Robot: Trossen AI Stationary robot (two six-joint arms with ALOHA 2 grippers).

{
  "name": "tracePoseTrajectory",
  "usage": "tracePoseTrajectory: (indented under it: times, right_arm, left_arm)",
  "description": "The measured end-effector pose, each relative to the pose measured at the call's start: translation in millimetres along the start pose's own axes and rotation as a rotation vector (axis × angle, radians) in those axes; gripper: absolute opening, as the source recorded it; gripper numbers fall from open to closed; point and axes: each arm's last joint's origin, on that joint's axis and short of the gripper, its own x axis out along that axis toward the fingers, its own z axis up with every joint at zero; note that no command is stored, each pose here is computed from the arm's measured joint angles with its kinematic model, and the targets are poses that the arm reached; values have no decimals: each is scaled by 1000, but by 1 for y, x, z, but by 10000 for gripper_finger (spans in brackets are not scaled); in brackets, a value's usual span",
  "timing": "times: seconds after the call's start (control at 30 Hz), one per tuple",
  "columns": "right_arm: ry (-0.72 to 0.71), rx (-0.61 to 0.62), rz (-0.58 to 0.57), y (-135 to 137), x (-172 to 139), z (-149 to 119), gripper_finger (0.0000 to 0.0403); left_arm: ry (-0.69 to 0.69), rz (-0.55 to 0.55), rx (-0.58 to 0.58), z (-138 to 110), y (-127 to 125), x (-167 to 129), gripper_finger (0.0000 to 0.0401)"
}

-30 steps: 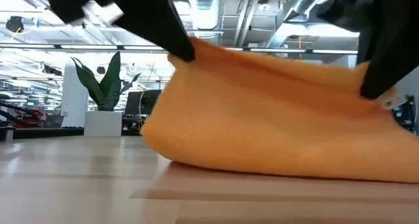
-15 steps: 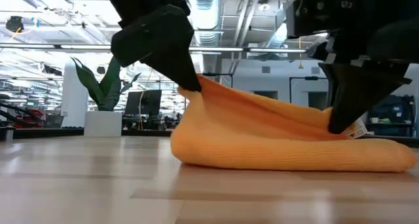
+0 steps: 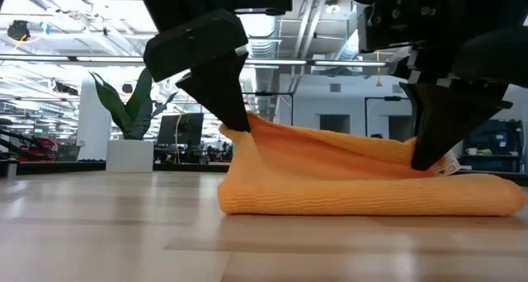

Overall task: Roll microfiber towels into tight, uniform cylinder then place into a basket
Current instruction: Fold the yellow microfiber towel

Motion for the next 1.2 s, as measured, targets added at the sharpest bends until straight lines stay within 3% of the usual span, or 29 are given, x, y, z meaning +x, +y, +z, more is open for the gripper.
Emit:
tracePoseTrajectory:
  times: [0.23, 0.5, 0.63, 0.9, 1.07, 1.2]
  right_arm:
    - [2, 0, 3, 0, 0, 0, 16]
    - [7, -1, 7, 0, 0, 0, 19]
    - [5, -1, 5, 0, 0, 0, 14]
    - [10, -3, 0, 0, 0, -1, 23]
    - [13, -5, -2, 0, 0, -1, 15]
    - [18, 18, 5, 0, 0, -1, 31]
  left_arm:
    - [31, -58, 15, 2, 2, 3, 14]
    - [29, -45, -6, 3, 4, 5, 106]
    - [31, -45, 9, 3, 5, 6, 132]
    - [-47, 10, 29, 1, -5, -3, 139]
    - [-139, -97, 37, 10, -16, -8, 139]
    - [-167, -148, 96, 15, -22, 1, 139]
